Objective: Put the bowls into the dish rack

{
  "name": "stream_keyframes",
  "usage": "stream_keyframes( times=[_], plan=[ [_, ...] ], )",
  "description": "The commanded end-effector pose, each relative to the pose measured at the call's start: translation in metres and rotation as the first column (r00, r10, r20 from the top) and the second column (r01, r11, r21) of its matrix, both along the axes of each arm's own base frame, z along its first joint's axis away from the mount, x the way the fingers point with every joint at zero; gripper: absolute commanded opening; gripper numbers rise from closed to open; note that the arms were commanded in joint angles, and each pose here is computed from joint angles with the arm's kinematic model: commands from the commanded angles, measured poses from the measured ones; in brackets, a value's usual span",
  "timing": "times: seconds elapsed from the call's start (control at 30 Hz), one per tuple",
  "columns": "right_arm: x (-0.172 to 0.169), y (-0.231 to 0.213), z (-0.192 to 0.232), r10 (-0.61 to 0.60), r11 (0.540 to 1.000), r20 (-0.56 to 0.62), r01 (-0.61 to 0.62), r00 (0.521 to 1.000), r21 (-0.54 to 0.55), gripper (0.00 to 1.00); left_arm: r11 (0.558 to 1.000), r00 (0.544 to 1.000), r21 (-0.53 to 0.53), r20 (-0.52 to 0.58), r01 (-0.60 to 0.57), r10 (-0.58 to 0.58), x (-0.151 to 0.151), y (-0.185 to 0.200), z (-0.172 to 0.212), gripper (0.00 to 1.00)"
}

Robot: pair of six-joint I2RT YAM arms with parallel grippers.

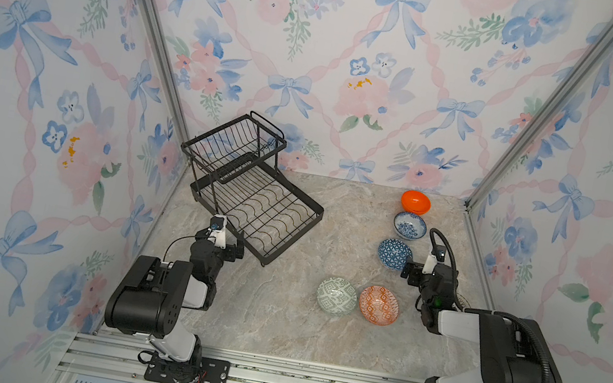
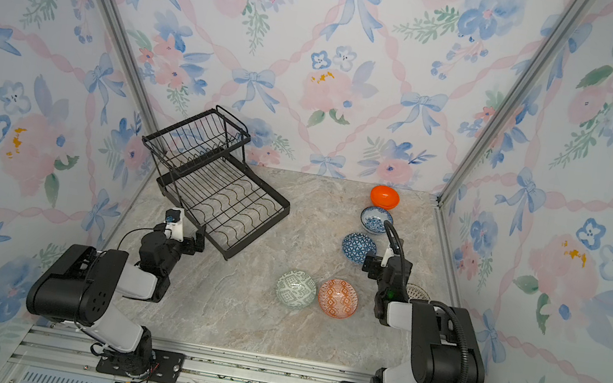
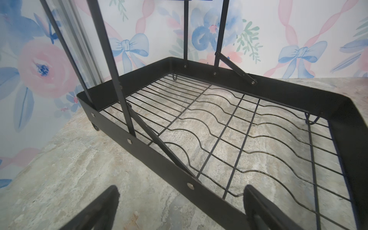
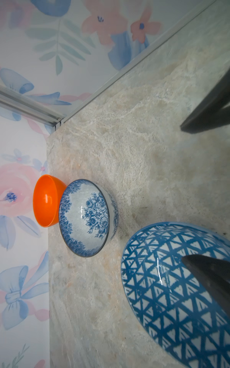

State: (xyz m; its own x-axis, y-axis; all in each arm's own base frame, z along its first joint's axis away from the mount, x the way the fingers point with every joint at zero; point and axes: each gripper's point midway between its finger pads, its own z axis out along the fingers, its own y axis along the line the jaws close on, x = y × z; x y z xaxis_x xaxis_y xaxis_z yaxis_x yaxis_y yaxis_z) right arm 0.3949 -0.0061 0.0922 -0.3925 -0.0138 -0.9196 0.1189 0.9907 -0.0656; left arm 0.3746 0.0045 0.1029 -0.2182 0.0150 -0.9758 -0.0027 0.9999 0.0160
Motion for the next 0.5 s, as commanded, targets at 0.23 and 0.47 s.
stream_keyframes(
  times=[0.23, 0.47],
  plan=[
    [0.015, 0.014, 0.123, -0.234, 0.97, 0.01, 0.235, 0.972, -0.064, 0.97, 0.994, 0.996, -0.075, -0.038, -0.08, 0.078, 0.003, 0.013, 0.028, 0.98],
    [0.056, 0.092, 0.134, -0.15, 0.975, -0.252, 0.185, 0.956, 0.121, 0.97, 0.979, 0.985, -0.122, -0.07, -0.163, 0.156, 0.001, 0.008, 0.054, 0.98]
  ],
)
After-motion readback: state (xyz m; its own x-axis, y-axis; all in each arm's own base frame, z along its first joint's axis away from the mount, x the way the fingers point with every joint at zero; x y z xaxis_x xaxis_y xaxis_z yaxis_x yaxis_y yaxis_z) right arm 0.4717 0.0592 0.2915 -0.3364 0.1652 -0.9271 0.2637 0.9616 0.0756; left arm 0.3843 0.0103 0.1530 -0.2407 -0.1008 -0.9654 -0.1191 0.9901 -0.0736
